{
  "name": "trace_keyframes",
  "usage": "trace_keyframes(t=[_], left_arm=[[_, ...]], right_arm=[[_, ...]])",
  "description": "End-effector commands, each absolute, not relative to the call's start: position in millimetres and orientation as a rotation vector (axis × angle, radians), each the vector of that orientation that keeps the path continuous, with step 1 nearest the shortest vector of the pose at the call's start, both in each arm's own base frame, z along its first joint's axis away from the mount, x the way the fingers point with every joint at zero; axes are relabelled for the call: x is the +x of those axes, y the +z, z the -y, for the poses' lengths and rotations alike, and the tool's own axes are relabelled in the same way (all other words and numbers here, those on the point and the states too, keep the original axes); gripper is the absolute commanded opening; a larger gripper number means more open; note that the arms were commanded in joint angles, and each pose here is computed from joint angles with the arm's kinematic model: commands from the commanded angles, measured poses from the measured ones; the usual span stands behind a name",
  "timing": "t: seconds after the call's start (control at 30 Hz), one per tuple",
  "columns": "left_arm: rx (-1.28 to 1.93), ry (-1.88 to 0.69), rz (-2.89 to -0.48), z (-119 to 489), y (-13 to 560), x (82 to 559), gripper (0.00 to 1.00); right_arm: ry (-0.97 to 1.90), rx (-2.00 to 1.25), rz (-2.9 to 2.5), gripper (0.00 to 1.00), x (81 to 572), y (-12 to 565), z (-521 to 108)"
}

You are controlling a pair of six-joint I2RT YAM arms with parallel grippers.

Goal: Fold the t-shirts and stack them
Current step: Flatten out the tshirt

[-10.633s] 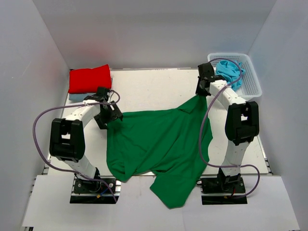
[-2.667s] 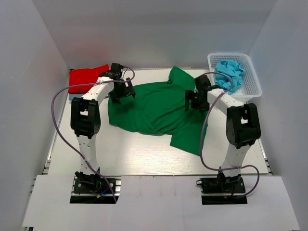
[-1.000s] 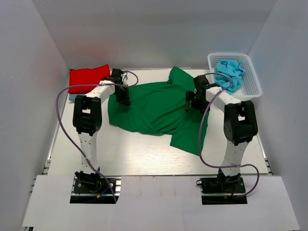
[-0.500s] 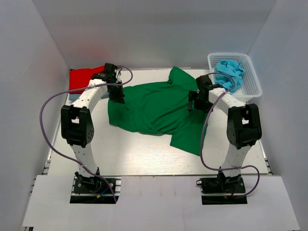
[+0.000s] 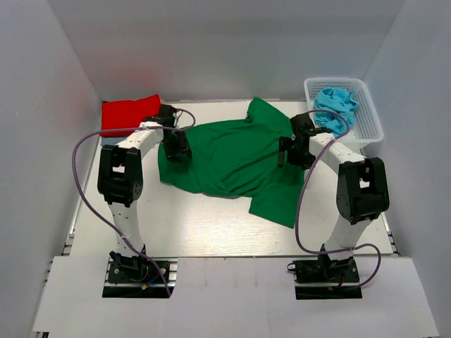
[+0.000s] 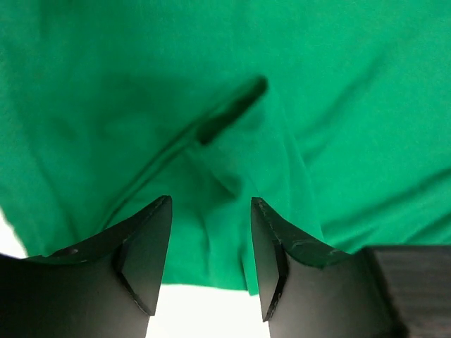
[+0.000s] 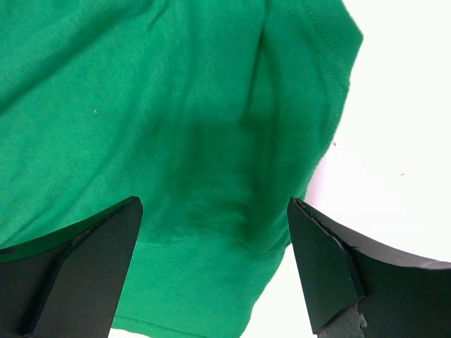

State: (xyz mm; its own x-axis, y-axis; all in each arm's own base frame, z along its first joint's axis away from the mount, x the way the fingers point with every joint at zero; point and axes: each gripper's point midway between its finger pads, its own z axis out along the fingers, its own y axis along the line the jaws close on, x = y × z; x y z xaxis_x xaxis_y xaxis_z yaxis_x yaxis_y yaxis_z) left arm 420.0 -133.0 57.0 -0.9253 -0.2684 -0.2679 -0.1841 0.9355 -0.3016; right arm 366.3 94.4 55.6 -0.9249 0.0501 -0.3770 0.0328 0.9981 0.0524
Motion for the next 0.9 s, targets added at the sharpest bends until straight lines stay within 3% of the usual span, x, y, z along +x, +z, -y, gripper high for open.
trace_keyframes(t=[0.0, 0.43, 0.67, 0.87], left_arm=[[-0.361, -0.45, -2.699, 140.4, 72.2, 443.8, 0.59], [-0.454, -0.417, -2.685, 139.1, 64.4, 459.4, 0.54], [-0.455, -0.38, -2.717, 140.6, 58.6, 458.4, 0.36], [-0.456, -0.386, -2.734, 141.1, 51.4, 453.2, 0.38]], right_arm=[[0.047, 0.07, -2.699, 0.89, 369.1, 74.9, -88.7], [0.04, 0.081, -2.721, 0.89, 368.2, 67.6, -85.5], [0.032, 0.087, -2.719, 0.89, 370.5, 66.2, -82.7], [0.039, 0.089, -2.717, 0.89, 369.4, 66.8, -81.7]])
